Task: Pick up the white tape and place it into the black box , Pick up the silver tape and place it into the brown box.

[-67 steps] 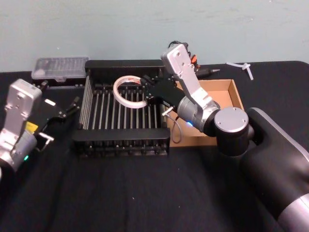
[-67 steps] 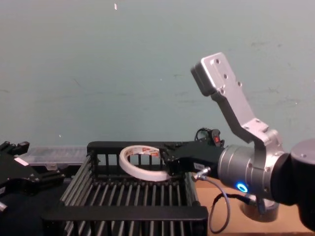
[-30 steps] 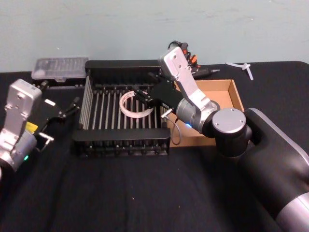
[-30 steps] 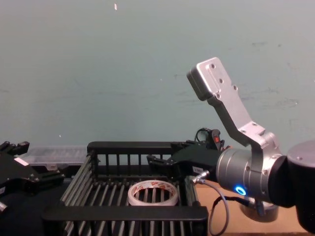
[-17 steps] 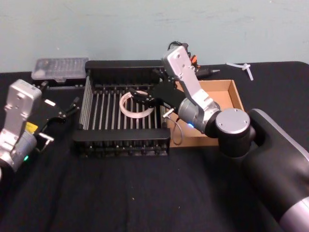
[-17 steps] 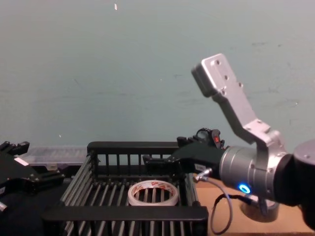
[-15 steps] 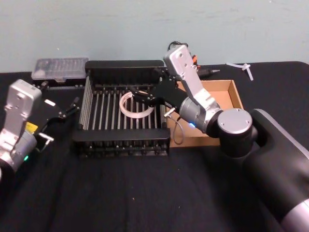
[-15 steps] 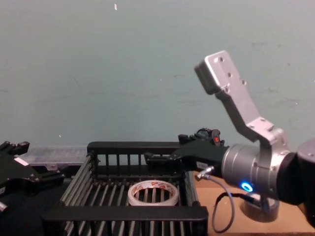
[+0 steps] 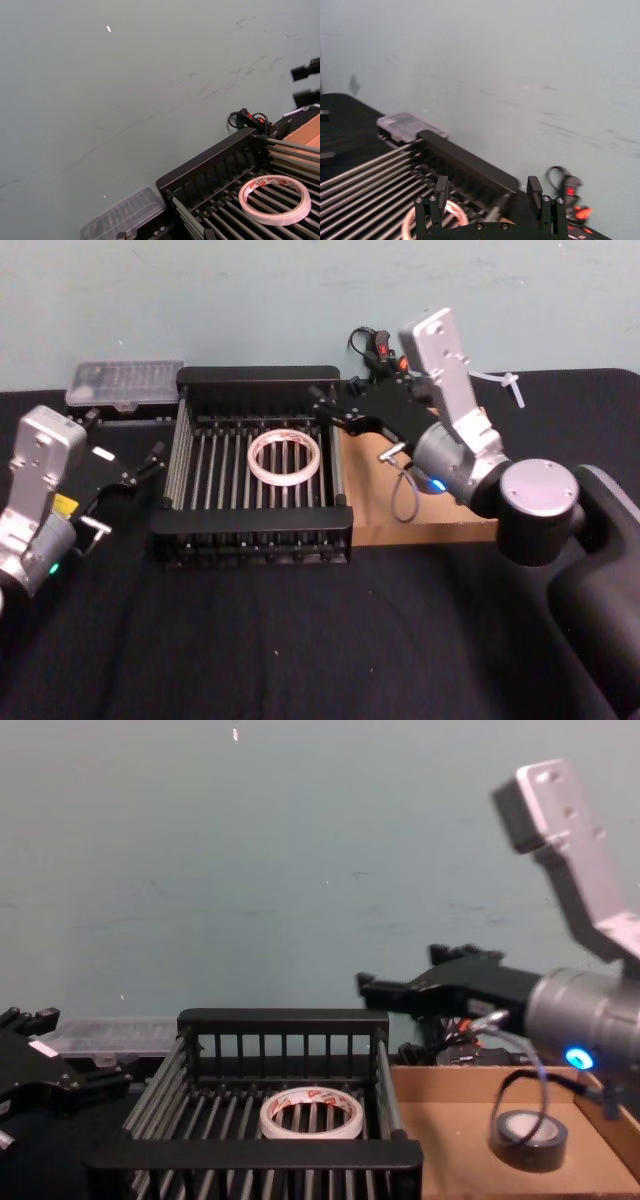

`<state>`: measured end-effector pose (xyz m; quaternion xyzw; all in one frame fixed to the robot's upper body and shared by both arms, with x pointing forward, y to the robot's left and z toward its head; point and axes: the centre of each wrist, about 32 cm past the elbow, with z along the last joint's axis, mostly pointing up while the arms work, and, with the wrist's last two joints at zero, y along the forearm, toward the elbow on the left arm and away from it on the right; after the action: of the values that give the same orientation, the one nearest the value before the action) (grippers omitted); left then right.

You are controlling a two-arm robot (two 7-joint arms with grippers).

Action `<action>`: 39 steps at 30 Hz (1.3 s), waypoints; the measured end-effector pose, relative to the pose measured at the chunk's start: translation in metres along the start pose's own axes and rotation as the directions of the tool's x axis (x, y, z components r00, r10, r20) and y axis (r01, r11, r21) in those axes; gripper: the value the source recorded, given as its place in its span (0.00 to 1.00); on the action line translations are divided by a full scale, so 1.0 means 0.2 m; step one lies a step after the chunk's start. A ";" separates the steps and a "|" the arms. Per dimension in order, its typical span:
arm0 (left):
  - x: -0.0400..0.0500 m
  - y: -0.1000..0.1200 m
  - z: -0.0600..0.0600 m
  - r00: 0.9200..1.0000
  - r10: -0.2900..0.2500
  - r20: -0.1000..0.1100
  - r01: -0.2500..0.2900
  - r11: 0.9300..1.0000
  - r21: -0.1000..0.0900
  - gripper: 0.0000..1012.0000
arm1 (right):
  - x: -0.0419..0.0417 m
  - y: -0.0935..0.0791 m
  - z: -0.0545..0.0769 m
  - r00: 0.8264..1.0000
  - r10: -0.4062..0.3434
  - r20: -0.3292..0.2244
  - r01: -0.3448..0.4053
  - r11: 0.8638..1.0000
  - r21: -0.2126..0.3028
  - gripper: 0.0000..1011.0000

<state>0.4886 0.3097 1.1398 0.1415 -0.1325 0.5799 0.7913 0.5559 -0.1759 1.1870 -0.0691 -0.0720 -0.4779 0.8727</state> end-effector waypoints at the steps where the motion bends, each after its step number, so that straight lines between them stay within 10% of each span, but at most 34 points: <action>1: 0.000 0.00 0.00 1.000 0.000 0.000 0.000 1.000 0.000 0.99 | 0.007 -0.01 0.00 1.000 -0.008 -0.003 0.008 1.000 0.003 0.99; 22: 0.000 0.00 0.00 1.000 0.000 0.000 0.000 1.000 0.000 0.99 | 0.178 -0.31 -0.12 0.964 -0.261 -0.044 0.258 0.964 -0.058 0.99; 39: 0.000 0.00 0.00 1.000 0.000 0.000 0.000 1.000 0.000 0.99 | 0.174 -0.38 -0.28 0.953 -0.297 -0.057 0.284 0.943 -0.173 0.99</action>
<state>0.4886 0.3097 1.1398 0.1415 -0.1325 0.5799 0.7913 0.5140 -0.2558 1.1421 -0.1089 -0.0060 -0.6081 0.7863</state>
